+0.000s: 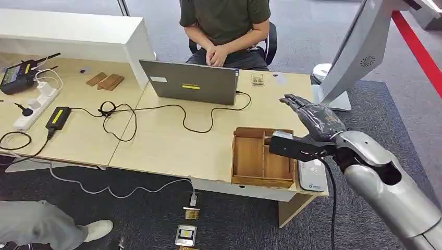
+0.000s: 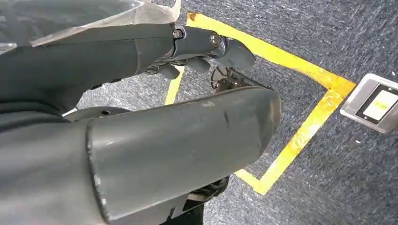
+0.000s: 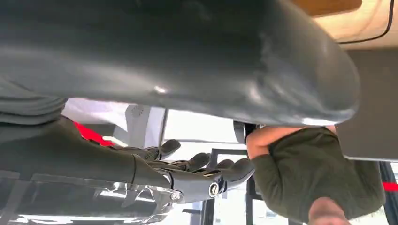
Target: Pass the card to the sensor for recognition and then transmit it.
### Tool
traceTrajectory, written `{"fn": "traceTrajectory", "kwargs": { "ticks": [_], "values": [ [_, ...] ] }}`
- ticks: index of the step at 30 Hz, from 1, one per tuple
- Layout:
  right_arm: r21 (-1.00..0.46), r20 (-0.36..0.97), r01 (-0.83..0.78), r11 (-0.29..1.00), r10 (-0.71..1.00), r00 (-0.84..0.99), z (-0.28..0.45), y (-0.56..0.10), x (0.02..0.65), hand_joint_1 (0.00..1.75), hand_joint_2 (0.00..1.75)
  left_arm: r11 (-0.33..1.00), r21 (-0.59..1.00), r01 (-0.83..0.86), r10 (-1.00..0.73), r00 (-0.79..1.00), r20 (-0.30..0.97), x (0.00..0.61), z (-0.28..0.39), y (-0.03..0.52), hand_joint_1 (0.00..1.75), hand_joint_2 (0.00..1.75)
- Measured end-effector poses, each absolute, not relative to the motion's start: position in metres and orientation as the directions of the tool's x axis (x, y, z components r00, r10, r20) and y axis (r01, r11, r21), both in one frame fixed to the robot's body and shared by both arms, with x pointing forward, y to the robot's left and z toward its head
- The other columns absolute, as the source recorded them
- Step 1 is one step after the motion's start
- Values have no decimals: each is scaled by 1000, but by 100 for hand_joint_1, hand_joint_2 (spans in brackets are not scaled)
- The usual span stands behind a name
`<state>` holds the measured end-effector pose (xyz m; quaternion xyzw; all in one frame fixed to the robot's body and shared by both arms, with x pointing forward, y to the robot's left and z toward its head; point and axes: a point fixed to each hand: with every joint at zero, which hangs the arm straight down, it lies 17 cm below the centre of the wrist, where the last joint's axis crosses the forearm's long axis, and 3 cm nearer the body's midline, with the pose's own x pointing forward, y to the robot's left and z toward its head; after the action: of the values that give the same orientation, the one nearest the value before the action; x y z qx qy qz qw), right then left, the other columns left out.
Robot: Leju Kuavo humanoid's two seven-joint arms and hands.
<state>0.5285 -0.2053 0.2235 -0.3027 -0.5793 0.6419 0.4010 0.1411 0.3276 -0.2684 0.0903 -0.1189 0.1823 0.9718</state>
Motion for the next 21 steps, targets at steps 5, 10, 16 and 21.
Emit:
{"fn": "traceTrajectory", "kwargs": {
  "ticks": [5, 10, 16, 21],
  "values": [
    [-984, 77, -179, -14, 866, -495, 220, -205, 528, 0, 175, 919, 131, -373, 331, 907, 261, 141, -269, 327, 0, 0],
    [-985, 54, -170, -35, 870, -490, 218, -208, 530, 0, 175, 918, 130, -374, 332, 906, 262, 141, -268, 327, 0, 0],
    [-984, 51, -175, -40, 871, -488, 214, -209, 531, 0, 175, 918, 130, -373, 331, 906, 265, 141, -268, 327, 0, 0],
    [-983, 44, -177, -49, 873, -485, 210, -209, 532, 0, 175, 921, 124, -371, 329, 906, 265, 142, -268, 326, 0, 0]
  ]
}}
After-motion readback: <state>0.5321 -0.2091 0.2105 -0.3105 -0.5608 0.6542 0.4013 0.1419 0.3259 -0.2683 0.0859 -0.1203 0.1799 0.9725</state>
